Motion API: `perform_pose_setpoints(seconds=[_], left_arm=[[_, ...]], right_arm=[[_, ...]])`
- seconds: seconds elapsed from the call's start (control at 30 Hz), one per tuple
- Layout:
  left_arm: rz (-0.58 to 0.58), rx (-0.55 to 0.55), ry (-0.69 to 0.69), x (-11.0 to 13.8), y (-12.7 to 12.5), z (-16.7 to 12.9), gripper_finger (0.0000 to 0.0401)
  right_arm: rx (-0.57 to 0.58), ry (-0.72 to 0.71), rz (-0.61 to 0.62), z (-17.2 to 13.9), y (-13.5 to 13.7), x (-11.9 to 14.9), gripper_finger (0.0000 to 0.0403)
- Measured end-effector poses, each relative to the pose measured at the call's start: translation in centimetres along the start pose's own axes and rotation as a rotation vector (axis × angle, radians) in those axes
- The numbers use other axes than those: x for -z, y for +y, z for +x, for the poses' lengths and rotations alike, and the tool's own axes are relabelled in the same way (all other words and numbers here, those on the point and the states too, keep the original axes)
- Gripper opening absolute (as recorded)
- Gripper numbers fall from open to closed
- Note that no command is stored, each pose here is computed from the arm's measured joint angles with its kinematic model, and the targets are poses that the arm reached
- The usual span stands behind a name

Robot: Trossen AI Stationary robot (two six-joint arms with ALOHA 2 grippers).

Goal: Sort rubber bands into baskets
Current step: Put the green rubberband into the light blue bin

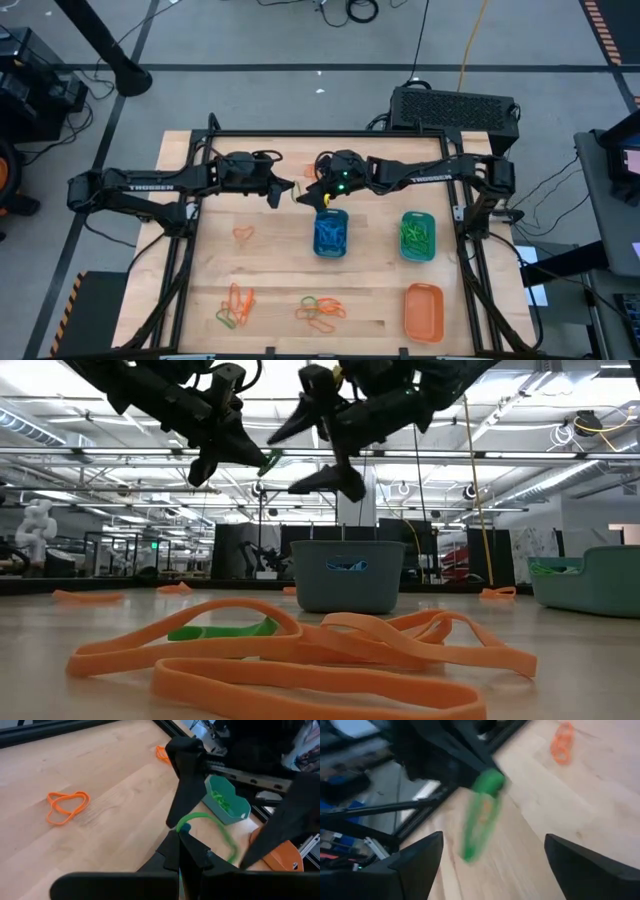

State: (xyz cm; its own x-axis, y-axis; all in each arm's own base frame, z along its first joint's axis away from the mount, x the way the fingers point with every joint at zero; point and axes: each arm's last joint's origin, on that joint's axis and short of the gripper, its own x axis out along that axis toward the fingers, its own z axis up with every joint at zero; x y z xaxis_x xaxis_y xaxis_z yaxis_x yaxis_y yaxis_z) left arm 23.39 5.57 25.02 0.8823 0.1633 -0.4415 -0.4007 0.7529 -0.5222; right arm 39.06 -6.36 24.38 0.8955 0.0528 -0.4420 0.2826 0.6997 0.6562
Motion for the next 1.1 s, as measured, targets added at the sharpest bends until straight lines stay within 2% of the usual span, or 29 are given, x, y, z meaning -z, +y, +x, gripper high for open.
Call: perform_pose_setpoints(seconds=[0.13,0.23,0.33,0.4,0.47,0.5,0.8,0.93,1.1], left_arm=[[0.002,0.000,0.001,0.0,0.0,0.0,0.0000],[0.008,0.000,0.001,0.0,0.0,0.0,0.0000],[0.024,-0.002,0.004,0.0,0.0,0.0,0.0000],[0.036,-0.003,0.004,0.0,0.0,0.0,0.0003],[0.061,-0.003,0.003,0.0,0.0,0.0,0.0017],[0.081,-0.003,0.003,0.0,0.0,0.0,0.0028],[0.182,0.065,0.060,0.3,-0.1,0.0,0.0170],[0.173,0.096,0.087,0.2,0.1,-0.2,0.0216],[0.164,0.174,0.153,0.3,0.4,-0.4,0.0229]], right_arm=[[-0.033,-0.011,-0.050,0.7,1.0,-0.4,0.0321],[-0.033,0.000,-0.079,0.7,1.4,-0.4,0.0275],[-0.023,0.012,-0.102,0.7,1.5,-0.5,0.0195],[-0.004,0.034,-0.109,0.6,1.3,-0.3,0.0123],[0.008,0.047,-0.112,0.6,1.1,-0.2,0.0047],[0.009,0.050,-0.122,0.6,1.1,-0.2,0.0024],[0.043,0.103,-0.120,-0.5,1.2,-0.2,0.0002],[0.133,0.252,-0.114,-3.1,1.2,0.5,0.0001],[0.277,0.497,-0.095,-8.6,2.1,2.4,0.0001]])
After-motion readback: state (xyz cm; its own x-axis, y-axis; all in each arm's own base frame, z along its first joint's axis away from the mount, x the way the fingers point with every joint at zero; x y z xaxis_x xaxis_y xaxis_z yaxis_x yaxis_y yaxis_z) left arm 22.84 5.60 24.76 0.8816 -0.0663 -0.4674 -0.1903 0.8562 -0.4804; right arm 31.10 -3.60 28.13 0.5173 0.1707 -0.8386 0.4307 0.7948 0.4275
